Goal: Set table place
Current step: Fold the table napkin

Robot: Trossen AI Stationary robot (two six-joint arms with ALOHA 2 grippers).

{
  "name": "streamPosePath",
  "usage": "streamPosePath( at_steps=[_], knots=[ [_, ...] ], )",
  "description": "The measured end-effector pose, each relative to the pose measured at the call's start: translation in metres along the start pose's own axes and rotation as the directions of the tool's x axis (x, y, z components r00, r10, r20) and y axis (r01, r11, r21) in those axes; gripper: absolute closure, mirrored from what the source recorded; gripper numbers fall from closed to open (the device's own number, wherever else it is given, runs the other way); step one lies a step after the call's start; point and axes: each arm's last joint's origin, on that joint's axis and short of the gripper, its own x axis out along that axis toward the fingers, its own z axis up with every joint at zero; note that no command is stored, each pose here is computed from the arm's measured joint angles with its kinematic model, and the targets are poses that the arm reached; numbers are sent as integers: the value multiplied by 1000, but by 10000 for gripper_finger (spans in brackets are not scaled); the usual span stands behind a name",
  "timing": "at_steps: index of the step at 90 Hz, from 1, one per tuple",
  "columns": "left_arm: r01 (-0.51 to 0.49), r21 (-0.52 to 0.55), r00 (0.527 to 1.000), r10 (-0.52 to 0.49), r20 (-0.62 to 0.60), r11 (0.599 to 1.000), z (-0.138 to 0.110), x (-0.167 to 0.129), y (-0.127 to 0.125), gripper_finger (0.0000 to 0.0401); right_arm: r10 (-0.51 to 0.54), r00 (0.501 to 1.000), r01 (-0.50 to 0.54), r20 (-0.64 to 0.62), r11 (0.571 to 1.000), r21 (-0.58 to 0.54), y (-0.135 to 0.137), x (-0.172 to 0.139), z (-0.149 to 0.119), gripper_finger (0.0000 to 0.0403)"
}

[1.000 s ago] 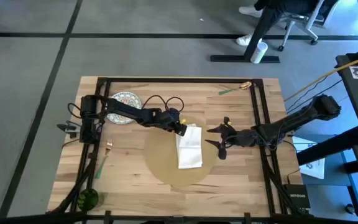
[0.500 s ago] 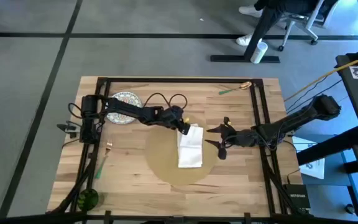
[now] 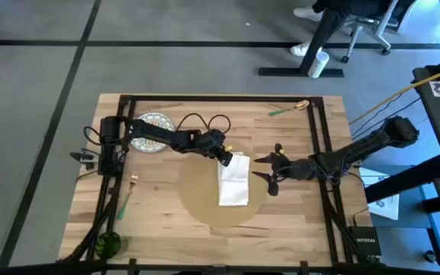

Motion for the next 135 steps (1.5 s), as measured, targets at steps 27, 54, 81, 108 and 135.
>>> streamPosePath(
  at_steps=[27,54,81,108,135],
  knots=[
    [3,-6,1000,-3,-1,1000,-1,0,-1,328,0,1000,0,1,1000,0,0,0,0,207],
    [7,-2,1000,-7,-7,1000,-4,-1,-4,329,0,1000,0,1,1000,1,0,0,0,207],
    [4,2,1000,-4,-7,1000,-3,0,-3,329,0,1000,0,1,1000,1,0,0,0,207],
    [17,1,1000,-17,0,1000,-8,18,1,329,0,1000,0,1,1000,0,0,0,0,207],
    [9,19,1000,-9,-3,1000,-9,17,1,357,-1,1000,1,-3,1000,-2,0,0,0,207]
  ],
)
